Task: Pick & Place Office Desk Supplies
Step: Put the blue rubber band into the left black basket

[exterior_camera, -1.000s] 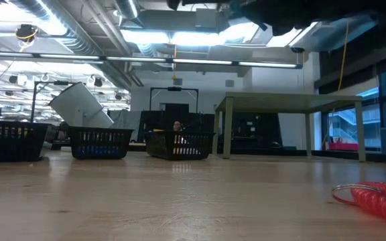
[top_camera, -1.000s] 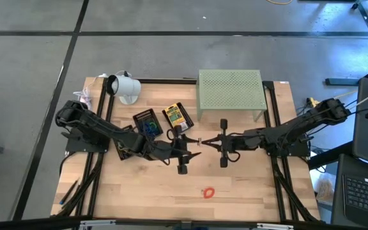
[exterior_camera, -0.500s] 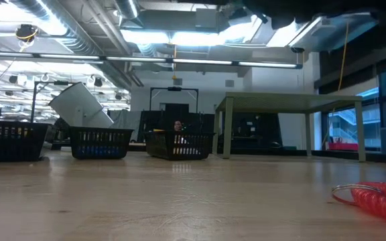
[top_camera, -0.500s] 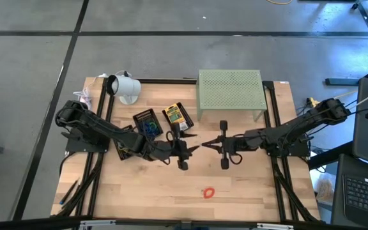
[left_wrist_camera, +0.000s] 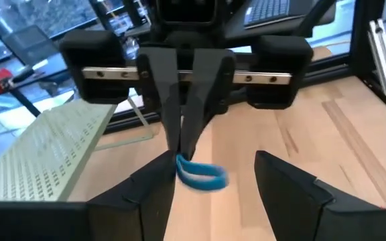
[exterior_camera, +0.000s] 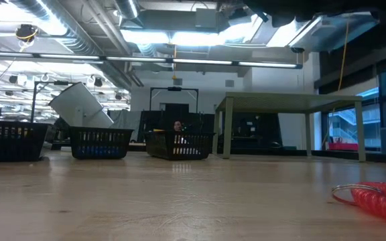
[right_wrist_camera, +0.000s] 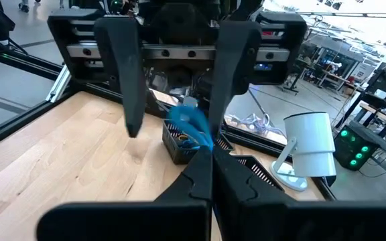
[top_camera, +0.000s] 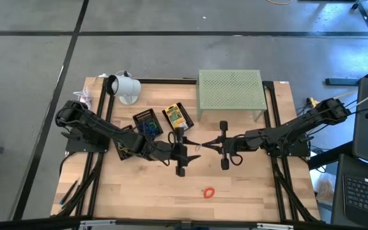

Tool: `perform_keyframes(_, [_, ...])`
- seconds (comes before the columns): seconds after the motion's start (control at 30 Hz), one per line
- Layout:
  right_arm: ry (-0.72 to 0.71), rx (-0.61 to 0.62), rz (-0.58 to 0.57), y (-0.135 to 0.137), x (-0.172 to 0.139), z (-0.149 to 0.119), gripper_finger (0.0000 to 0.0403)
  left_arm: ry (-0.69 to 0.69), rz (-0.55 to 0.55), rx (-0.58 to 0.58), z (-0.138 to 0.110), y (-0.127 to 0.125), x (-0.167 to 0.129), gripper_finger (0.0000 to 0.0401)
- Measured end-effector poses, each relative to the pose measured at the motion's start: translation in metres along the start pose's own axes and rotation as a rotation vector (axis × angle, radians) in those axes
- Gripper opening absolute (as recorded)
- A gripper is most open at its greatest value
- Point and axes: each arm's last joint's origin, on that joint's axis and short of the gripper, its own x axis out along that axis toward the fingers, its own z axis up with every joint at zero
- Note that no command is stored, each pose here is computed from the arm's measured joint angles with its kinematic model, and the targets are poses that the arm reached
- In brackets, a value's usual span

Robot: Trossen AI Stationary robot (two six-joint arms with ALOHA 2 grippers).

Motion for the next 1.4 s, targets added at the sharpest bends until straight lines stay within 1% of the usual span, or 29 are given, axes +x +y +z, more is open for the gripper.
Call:
perform_keyframes(0.1, [0.001, -0.003, -0.002, -0.0001, 0.0000, 0.0000, 0.0000, 0.002, 0.011, -0.033, -0.0002, 0.0010, 0.0004, 0.0189])
perform_keyframes(0.23, [0.001, -0.002, -0.002, -0.0001, 0.0000, 0.0000, 0.0000, 0.004, 0.022, -0.036, -0.0003, 0.0012, 0.0003, 0.0155])
perform_keyframes(0.33, [0.001, -0.002, -0.002, -0.0001, 0.0000, 0.0000, 0.0000, 0.004, 0.022, -0.037, -0.0002, 0.0012, 0.0003, 0.0117])
perform_keyframes(0.57, [0.000, -0.002, -0.002, -0.0001, 0.0000, 0.0001, 0.0000, 0.004, 0.024, -0.030, -0.0003, 0.0013, 0.0003, 0.0015])
perform_keyframes(0.63, [0.000, -0.002, -0.002, -0.0001, 0.0000, 0.0001, 0.0000, 0.005, 0.028, -0.030, -0.0003, 0.0014, 0.0003, 0.0007])
perform_keyframes(0.83, [0.000, 0.001, -0.002, -0.0001, 0.0000, 0.0001, 0.0001, 0.018, 0.085, -0.026, -0.0011, 0.0028, 0.0002, 0.0004])
perform_keyframes(0.9, [0.000, 0.017, -0.002, -0.0001, 0.0000, 0.0001, 0.0009, 0.021, 0.096, -0.025, -0.0012, 0.0032, 0.0002, 0.0004])
perform_keyframes(0.97, [0.001, 0.035, -0.002, -0.0001, 0.0000, 0.0000, 0.0029, 0.021, 0.098, -0.025, -0.0012, 0.0033, 0.0002, 0.0003])
perform_keyframes(1.03, [0.001, 0.036, -0.001, 0.0000, 0.0000, 0.0000, 0.0058, 0.022, 0.098, -0.025, -0.0014, 0.0032, 0.0001, 0.0003])
perform_keyframes(1.2, [0.023, 0.066, 0.006, 0.0002, -0.0008, -0.0016, 0.0152, 0.024, 0.108, -0.026, -0.0014, 0.0036, 0.0002, 0.0003])
perform_keyframes(1.3, [0.055, 0.091, 0.013, -0.0008, -0.0041, -0.0022, 0.0209, 0.031, 0.149, -0.027, -0.0016, 0.0046, -0.0001, 0.0003])
perform_keyframes(1.4, [0.079, 0.129, 0.017, -0.0029, -0.0092, -0.0012, 0.0254, 0.037, 0.187, -0.027, -0.0019, 0.0058, -0.0002, 0.0003])
